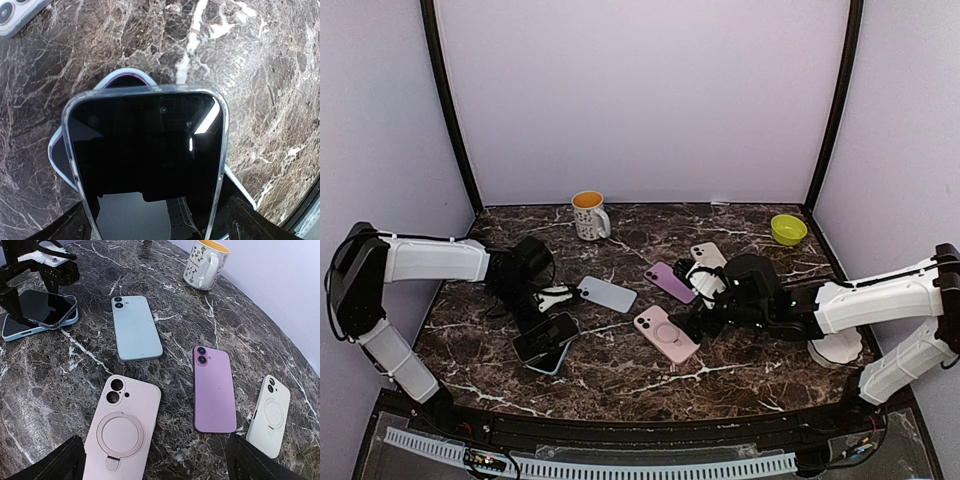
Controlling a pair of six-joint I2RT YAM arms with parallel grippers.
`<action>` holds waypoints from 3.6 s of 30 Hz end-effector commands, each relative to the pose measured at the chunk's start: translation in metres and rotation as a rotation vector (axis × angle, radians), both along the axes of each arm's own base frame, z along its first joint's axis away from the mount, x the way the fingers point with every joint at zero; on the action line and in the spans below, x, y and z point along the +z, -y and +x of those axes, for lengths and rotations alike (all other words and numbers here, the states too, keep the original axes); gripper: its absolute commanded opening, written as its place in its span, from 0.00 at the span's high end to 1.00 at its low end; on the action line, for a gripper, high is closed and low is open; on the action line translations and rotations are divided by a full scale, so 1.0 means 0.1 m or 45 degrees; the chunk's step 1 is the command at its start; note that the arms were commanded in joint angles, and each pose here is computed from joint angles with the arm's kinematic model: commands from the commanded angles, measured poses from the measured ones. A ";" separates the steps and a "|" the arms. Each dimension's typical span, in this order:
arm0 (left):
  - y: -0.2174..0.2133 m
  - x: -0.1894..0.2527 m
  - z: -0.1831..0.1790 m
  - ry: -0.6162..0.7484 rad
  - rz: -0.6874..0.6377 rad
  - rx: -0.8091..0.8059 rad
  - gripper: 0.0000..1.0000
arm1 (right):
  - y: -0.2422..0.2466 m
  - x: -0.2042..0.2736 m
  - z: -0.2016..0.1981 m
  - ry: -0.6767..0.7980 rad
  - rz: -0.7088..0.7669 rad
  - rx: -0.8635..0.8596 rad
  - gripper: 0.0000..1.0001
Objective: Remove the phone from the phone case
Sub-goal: Pick up the phone from the phone, then pass from the left arm to the right
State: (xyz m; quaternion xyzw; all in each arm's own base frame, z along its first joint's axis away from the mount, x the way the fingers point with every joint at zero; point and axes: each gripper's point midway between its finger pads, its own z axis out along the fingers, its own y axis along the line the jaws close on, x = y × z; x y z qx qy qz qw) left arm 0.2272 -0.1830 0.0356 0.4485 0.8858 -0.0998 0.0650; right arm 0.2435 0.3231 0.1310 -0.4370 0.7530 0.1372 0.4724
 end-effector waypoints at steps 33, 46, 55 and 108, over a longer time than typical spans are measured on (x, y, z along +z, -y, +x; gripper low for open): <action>0.06 0.45 0.39 0.309 -0.055 -0.031 0.46 | 0.04 0.46 0.30 0.003 0.246 -0.285 0.01; 0.45 1.17 0.78 0.736 -0.267 -0.156 0.47 | -0.10 0.96 0.30 -0.134 0.506 -0.323 0.01; 1.07 1.46 0.75 0.884 -0.416 -0.383 0.47 | -0.22 1.16 0.17 -0.277 0.596 -0.261 0.01; 1.13 1.93 0.68 1.150 -0.617 -0.293 0.45 | -1.57 1.22 0.18 -0.748 0.791 0.020 0.81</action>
